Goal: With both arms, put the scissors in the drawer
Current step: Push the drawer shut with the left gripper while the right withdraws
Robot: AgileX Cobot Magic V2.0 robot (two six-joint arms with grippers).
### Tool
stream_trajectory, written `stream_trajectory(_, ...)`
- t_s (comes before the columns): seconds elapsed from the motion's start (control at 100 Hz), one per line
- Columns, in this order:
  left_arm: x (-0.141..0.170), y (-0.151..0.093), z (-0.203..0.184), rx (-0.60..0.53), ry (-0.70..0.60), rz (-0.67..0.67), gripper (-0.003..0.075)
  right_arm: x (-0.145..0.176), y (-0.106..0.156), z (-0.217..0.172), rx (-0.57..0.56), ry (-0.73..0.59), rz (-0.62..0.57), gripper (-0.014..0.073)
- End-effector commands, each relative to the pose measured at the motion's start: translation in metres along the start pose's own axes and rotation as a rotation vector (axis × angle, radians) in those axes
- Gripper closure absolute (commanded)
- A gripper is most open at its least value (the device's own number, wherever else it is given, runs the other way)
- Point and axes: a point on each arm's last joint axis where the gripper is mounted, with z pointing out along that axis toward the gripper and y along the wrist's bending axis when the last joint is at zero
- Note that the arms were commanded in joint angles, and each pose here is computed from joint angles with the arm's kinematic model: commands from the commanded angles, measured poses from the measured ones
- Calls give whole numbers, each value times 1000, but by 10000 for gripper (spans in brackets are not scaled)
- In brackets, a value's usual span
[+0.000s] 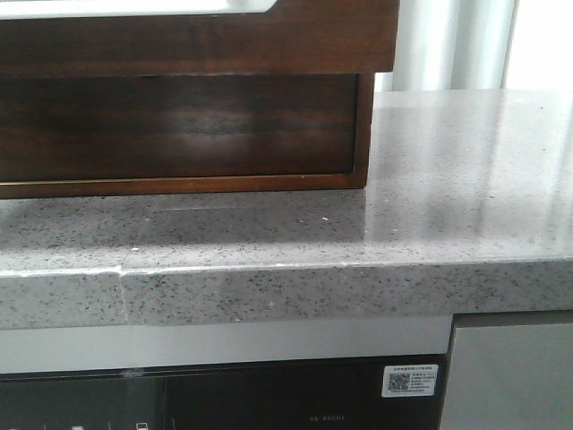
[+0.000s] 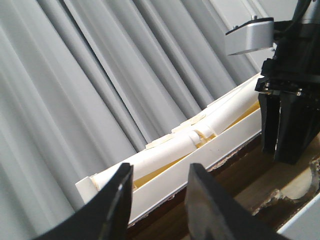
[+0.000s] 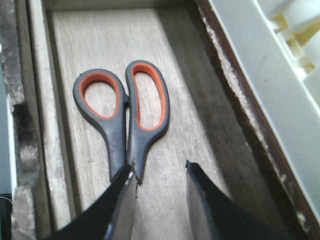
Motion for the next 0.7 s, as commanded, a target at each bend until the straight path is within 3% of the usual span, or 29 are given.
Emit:
stream_trajectory(0.0, -13, 5, 3, -6, -79, -30, 509, -23, -3, -36, 92, -131, 17, 490)
stream_trajectory(0.15, -13, 5, 3, -6, -79, -30, 510, -31, 1, -61, 129, -185, 5, 718)
stream_trajectory(0.46, -11, 7, -2, -40, -39, -106, 518, -41, 17, -119, 170, -291, 46, 711)
stream_trajectory(0.69, -11, 10, -14, -86, 9, -172, 716, -23, 37, -145, 212, -335, 59, 711)
